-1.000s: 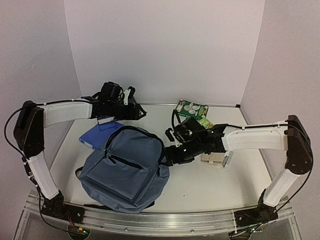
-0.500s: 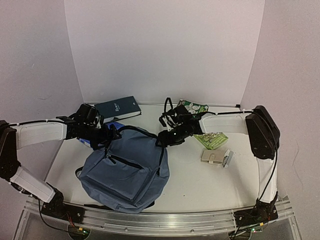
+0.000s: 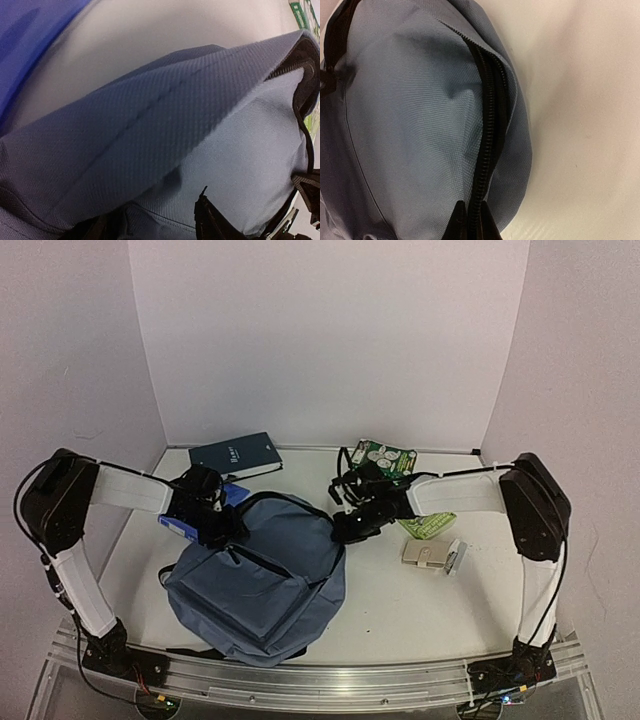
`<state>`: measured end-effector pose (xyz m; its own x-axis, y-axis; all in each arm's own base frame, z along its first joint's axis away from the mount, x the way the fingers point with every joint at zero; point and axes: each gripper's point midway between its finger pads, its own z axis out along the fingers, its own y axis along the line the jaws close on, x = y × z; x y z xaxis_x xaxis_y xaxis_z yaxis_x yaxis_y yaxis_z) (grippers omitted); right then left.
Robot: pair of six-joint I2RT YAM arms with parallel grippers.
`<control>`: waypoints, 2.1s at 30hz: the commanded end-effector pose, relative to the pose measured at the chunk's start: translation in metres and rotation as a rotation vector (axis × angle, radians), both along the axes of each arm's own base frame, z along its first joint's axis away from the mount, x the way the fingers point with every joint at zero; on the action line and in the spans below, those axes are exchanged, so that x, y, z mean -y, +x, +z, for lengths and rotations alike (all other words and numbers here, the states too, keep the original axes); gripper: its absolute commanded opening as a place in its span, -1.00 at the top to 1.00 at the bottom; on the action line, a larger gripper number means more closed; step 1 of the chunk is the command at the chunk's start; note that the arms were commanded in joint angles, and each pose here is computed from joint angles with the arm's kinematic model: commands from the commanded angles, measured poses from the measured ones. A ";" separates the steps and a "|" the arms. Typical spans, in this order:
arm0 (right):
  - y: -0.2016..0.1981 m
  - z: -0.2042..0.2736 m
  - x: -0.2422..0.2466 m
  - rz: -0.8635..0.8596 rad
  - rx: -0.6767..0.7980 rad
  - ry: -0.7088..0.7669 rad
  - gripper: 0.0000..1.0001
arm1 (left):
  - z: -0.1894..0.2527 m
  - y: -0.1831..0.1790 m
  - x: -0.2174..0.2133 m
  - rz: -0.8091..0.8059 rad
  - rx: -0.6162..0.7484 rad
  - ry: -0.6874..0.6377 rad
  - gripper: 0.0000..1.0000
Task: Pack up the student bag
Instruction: Unzip the student bag at the center of the board.
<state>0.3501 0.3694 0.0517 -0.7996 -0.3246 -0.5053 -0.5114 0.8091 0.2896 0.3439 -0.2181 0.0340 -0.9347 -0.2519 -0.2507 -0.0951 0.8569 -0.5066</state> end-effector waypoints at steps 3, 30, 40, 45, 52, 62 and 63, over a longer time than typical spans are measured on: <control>-0.018 0.033 0.044 -0.127 0.046 -0.004 0.94 | 0.032 0.073 0.076 -0.238 0.171 -0.187 0.04; -0.001 0.053 0.055 -0.244 0.120 -0.012 0.91 | 0.067 -0.047 -0.053 0.129 0.075 0.019 -0.75; -0.022 0.083 0.025 -0.104 0.117 0.100 1.00 | 0.030 -0.094 -0.062 0.209 -0.017 -0.085 -0.34; -0.048 0.104 -0.010 0.009 0.123 0.184 1.00 | 0.024 -0.088 -0.054 0.200 -0.023 -0.123 -0.05; -0.127 0.130 -0.083 0.307 0.098 0.364 1.00 | 0.008 -0.083 -0.051 0.197 -0.016 -0.125 0.25; -0.217 0.090 -0.142 0.568 -0.056 0.384 1.00 | 0.011 -0.048 -0.032 0.189 0.066 -0.201 0.38; -0.221 0.086 -0.144 0.574 -0.066 0.379 1.00 | 0.013 -0.044 -0.030 0.184 0.075 -0.199 0.38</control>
<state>0.1511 0.4882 0.1270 -0.6286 -0.5013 -0.5946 -0.7770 0.3726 0.5074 0.2809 -0.1764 0.0359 -0.8579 -0.4679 -0.2121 -0.2437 0.7341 -0.6338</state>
